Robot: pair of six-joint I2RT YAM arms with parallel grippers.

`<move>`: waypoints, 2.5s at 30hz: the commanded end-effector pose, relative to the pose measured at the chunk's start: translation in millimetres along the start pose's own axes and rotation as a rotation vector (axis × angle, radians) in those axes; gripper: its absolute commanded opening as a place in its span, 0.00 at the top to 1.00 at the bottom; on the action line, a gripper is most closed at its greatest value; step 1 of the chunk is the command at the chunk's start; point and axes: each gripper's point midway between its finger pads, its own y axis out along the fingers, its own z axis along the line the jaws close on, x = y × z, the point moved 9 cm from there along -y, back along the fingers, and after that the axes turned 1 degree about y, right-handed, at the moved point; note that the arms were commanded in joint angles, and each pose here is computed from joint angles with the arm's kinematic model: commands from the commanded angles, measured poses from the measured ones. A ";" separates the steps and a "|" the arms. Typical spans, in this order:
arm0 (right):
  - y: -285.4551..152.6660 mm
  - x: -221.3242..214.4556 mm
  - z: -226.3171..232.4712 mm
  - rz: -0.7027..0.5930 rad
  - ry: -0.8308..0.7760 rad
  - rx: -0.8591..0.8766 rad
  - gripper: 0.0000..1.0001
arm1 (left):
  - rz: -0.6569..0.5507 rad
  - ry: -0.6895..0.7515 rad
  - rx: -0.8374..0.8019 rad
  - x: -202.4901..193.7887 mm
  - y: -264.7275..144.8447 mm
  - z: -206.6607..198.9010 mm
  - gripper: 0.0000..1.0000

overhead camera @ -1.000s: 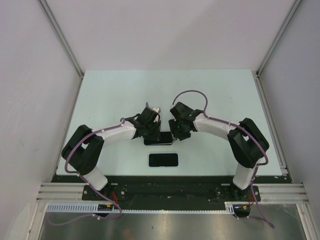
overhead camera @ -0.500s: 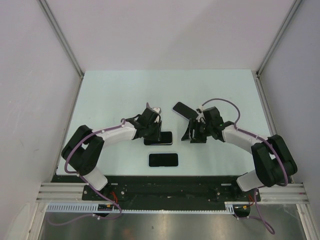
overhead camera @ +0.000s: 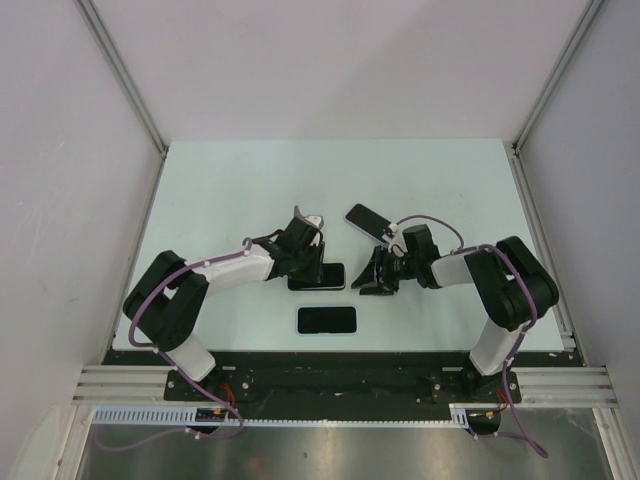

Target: Put the phone into the phone case

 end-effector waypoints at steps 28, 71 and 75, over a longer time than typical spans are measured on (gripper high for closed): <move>61.4 14.8 -8.7 0.075 -0.096 -0.278 0.80 | 0.118 0.015 0.049 -28.6 10.3 6.7 0.57; -51.9 -3.9 100.6 -0.527 -0.501 -0.659 0.54 | 0.087 0.023 0.083 -35.6 2.3 6.0 0.56; -67.5 1.0 85.8 -0.473 -0.354 -0.455 0.33 | 0.079 0.024 0.082 -34.8 0.5 5.4 0.56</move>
